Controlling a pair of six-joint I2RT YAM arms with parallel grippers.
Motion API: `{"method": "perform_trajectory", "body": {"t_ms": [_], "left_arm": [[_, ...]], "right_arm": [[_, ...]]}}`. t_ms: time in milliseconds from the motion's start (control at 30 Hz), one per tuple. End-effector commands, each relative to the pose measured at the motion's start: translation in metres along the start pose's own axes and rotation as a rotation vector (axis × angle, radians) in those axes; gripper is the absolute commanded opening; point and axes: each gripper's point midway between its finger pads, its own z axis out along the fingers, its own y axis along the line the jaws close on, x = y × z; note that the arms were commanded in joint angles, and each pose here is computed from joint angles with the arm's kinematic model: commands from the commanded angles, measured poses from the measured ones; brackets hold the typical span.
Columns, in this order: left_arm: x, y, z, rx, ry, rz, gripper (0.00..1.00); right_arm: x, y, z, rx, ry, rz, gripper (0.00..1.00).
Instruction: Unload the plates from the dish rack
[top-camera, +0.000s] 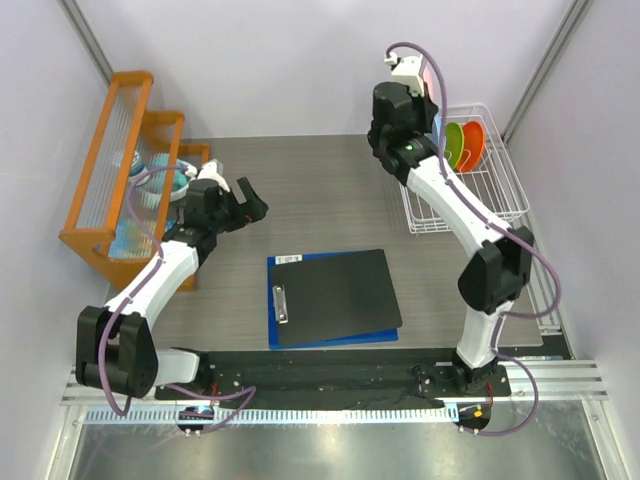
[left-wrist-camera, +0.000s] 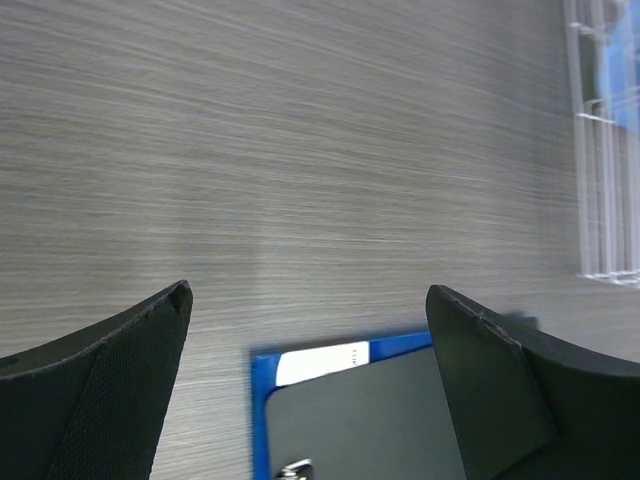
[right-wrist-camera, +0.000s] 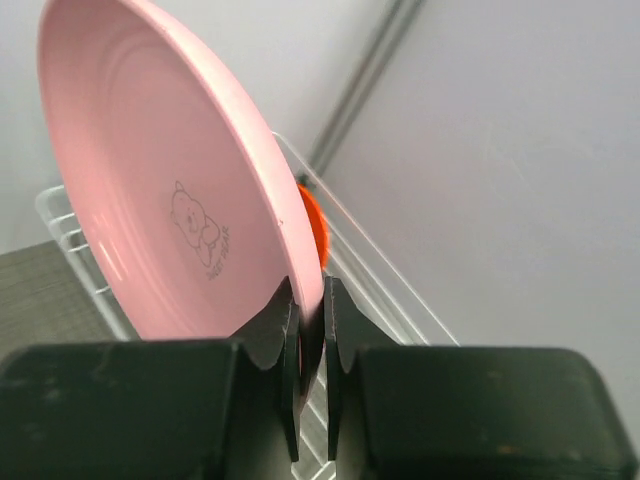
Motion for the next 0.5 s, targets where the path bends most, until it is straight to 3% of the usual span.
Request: {"method": "perform_trajectory", "body": {"t_ms": [0,300,467], "left_arm": [[-0.019,-0.042,-0.015,0.215,-0.089,-0.032,0.99],[-0.021,-0.087,-0.028,0.487,-0.11,-0.094,0.99],[-0.017,-0.104,-0.023,0.6,-0.096,-0.146,0.99]], "right_arm": [[-0.004,0.006,-0.035,-0.247,0.036,0.177,0.01],[0.038,0.077,-0.144,-0.97,0.298,0.383,0.01],[0.043,0.094,-0.181,-1.135,0.375,0.496,0.01]]}}
